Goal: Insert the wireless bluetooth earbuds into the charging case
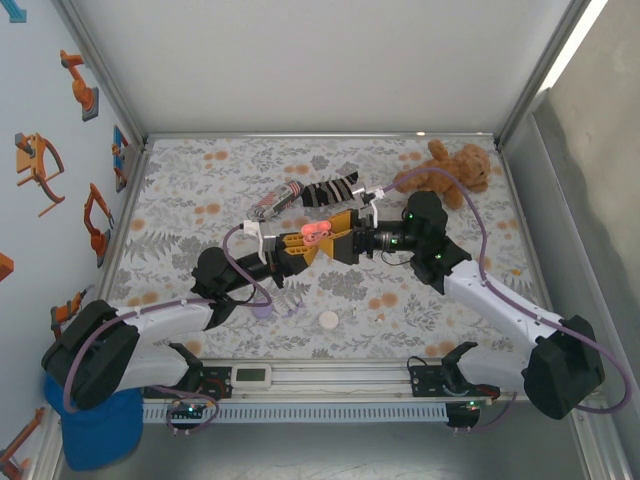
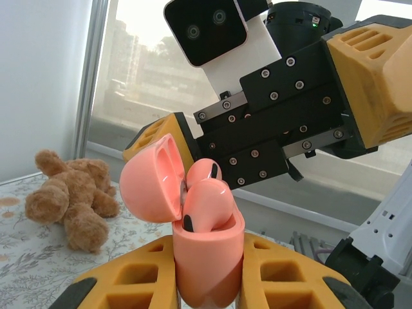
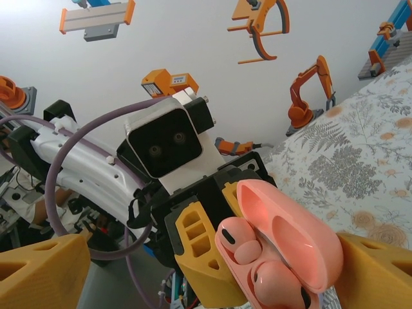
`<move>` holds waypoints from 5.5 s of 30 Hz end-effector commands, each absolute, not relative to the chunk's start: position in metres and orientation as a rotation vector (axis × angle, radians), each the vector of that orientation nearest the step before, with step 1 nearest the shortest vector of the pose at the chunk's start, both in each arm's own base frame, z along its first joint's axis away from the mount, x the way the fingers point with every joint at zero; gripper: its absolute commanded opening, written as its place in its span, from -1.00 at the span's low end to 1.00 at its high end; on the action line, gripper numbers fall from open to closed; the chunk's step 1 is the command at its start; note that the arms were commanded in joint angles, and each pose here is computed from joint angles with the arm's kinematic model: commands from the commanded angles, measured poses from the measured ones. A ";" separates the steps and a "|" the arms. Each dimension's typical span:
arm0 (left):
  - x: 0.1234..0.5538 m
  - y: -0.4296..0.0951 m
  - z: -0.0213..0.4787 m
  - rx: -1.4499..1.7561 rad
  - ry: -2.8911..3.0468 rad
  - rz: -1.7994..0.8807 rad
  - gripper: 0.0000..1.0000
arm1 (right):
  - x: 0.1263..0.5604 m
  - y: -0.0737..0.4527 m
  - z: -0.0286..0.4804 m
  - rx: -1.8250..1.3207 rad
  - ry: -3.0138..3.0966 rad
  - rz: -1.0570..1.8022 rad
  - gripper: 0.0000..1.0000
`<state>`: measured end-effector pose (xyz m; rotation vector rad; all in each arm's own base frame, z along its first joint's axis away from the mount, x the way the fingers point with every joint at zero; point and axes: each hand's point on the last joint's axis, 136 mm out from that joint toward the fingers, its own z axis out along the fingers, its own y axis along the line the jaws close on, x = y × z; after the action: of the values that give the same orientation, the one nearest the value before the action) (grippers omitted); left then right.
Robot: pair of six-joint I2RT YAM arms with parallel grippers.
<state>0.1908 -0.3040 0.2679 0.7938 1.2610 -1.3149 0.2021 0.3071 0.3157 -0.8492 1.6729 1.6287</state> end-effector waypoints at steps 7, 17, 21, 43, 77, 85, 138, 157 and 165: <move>0.187 -0.306 0.284 0.809 1.200 -1.327 -1.00 | 0.194 0.309 0.341 -0.932 1.562 1.617 0.82; 0.187 -0.305 0.284 0.808 1.202 -1.319 -1.00 | 0.187 0.303 0.342 -0.963 1.549 1.563 0.81; 0.187 -0.306 0.283 0.809 1.205 -1.321 -1.00 | 0.183 0.300 0.342 -0.979 1.544 1.549 0.79; 0.181 -0.302 0.288 0.812 1.187 -1.330 -1.00 | 0.197 0.290 0.336 -1.007 1.616 1.278 0.79; 0.161 -0.287 0.297 0.848 1.144 -1.304 -1.00 | 0.178 0.286 0.325 -1.312 1.340 1.109 0.84; 0.159 -0.287 0.296 0.860 1.140 -1.304 -1.00 | 0.182 0.293 0.331 -1.314 1.303 1.137 0.72; 0.171 -0.287 0.290 0.813 1.177 -1.262 -0.46 | 0.174 0.323 0.329 -1.337 1.331 1.347 -0.60; 0.177 -0.263 0.271 0.763 1.295 -1.087 0.43 | 0.245 0.311 0.294 -1.051 1.664 1.228 -0.62; 0.174 -0.239 0.276 0.692 1.301 -0.997 0.67 | 0.281 0.301 0.255 -0.881 1.848 1.211 -0.63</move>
<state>0.1704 -0.2458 0.2837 0.7064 1.2679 -1.0555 0.2696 0.3031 0.2600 -0.9503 1.8162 1.2191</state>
